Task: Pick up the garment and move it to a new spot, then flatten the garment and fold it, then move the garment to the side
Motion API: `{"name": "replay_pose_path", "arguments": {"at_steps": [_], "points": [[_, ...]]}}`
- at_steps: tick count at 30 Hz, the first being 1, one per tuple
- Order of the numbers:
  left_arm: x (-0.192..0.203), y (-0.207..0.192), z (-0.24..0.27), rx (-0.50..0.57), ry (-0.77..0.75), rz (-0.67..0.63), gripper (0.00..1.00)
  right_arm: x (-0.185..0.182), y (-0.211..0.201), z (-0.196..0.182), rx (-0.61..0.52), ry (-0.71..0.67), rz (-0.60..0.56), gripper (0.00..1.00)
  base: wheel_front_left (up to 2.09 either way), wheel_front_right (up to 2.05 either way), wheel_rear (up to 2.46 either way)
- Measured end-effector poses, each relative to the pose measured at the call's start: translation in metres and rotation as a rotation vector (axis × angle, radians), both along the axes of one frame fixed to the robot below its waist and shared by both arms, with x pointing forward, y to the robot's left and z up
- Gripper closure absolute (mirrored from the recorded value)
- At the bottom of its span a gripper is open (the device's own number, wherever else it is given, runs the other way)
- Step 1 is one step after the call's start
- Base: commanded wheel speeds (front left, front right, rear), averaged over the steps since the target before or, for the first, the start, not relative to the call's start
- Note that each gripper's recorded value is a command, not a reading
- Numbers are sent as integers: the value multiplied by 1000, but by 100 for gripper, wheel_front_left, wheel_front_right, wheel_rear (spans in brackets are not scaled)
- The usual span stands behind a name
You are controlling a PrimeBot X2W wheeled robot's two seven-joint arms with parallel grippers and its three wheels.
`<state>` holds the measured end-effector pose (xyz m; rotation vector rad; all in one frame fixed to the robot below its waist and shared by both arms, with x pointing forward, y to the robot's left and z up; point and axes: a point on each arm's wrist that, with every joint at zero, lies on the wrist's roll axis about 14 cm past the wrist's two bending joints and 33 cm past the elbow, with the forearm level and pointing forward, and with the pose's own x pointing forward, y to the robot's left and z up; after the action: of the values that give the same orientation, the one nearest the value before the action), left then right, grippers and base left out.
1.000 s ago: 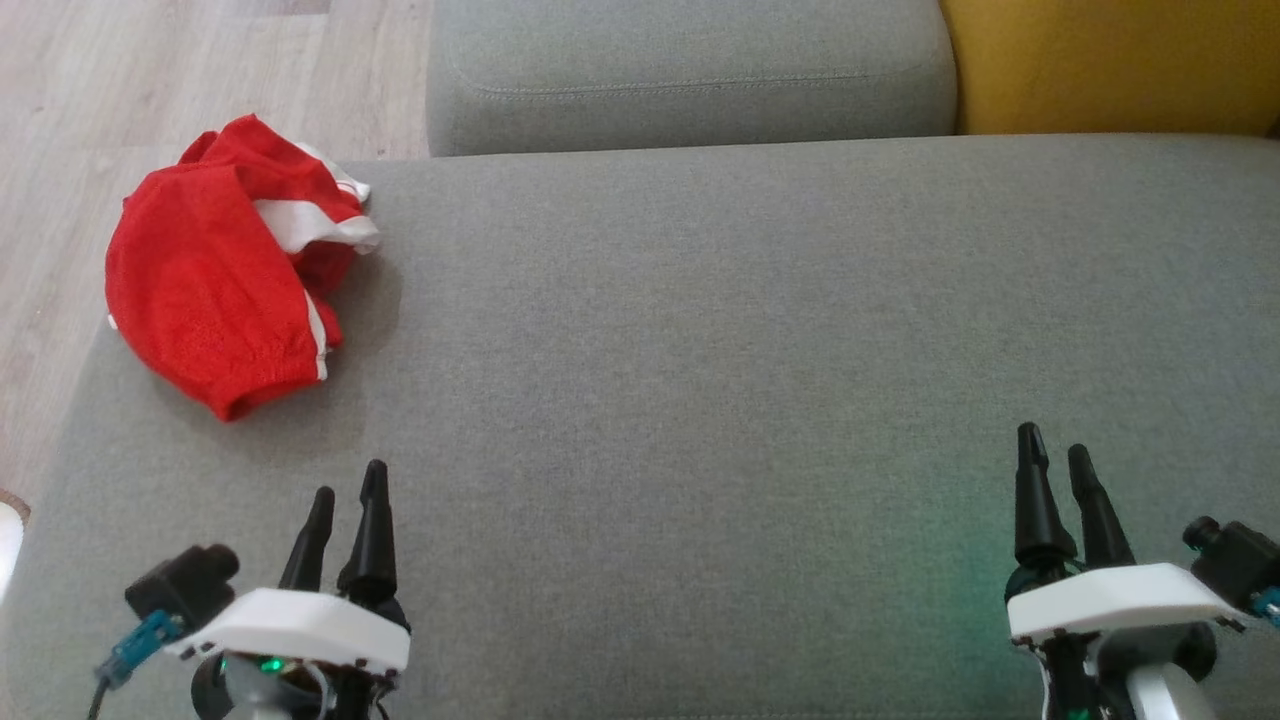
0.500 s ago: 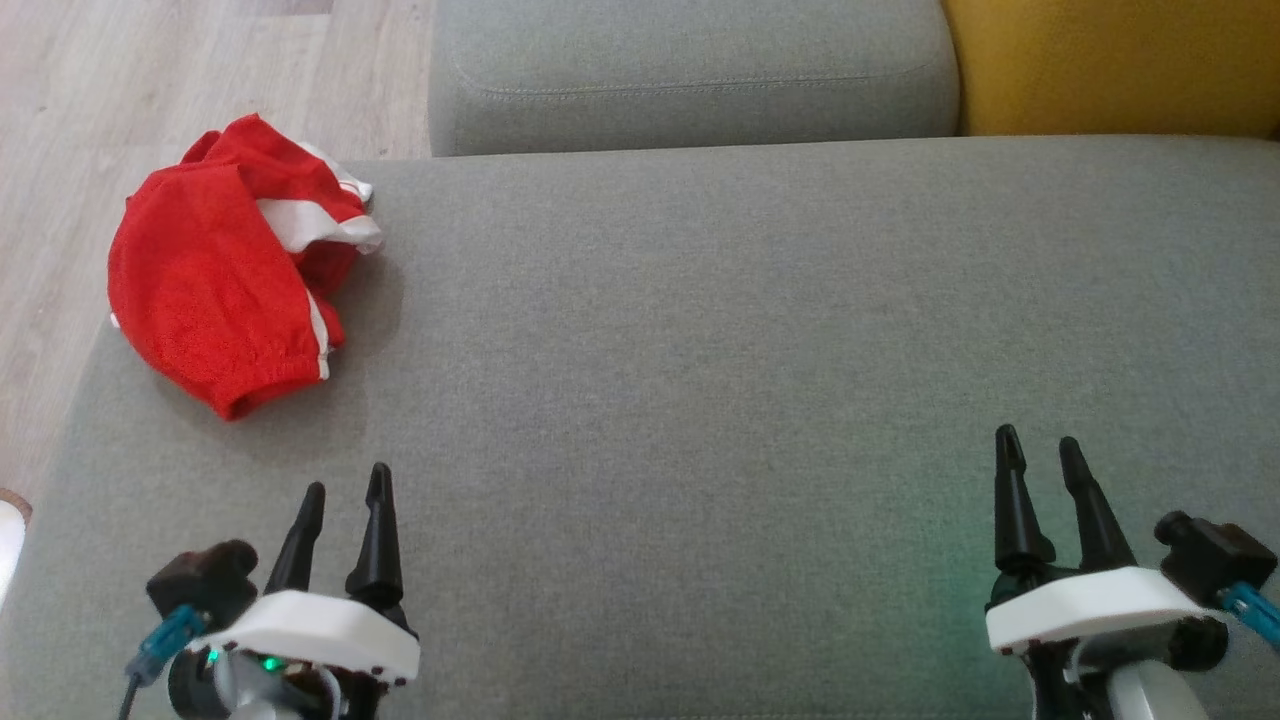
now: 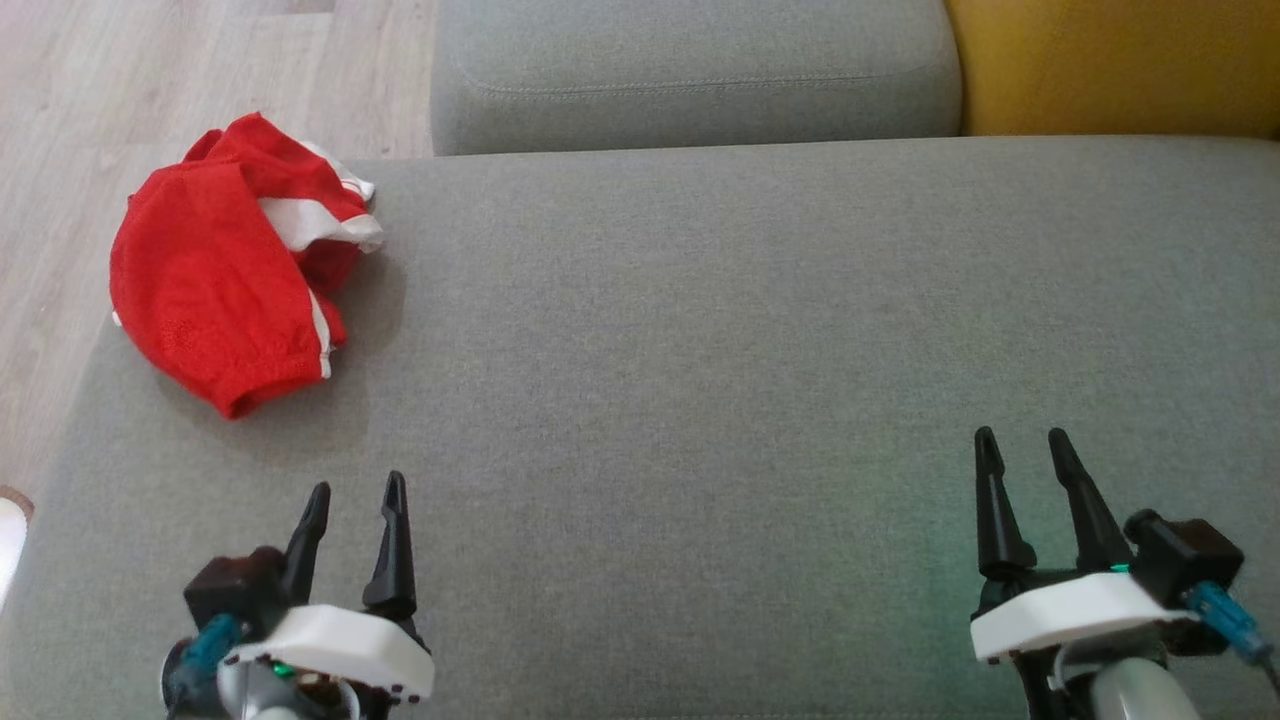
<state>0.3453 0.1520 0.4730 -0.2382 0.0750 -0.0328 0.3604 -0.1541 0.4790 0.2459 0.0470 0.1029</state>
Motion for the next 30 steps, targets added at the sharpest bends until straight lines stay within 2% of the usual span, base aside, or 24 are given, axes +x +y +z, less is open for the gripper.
{"name": "replay_pose_path", "arguments": {"at_steps": [22, 30], "points": [[1, -4, 16, 233, -104, -34, 0, 1, 15, 10, -260, -88, 79, 0, 0, 0, 0], [1, -4, 15, 236, -102, -32, 0, 1, 14, 10, -261, -89, 79, 0, 0, 0, 0]]}}
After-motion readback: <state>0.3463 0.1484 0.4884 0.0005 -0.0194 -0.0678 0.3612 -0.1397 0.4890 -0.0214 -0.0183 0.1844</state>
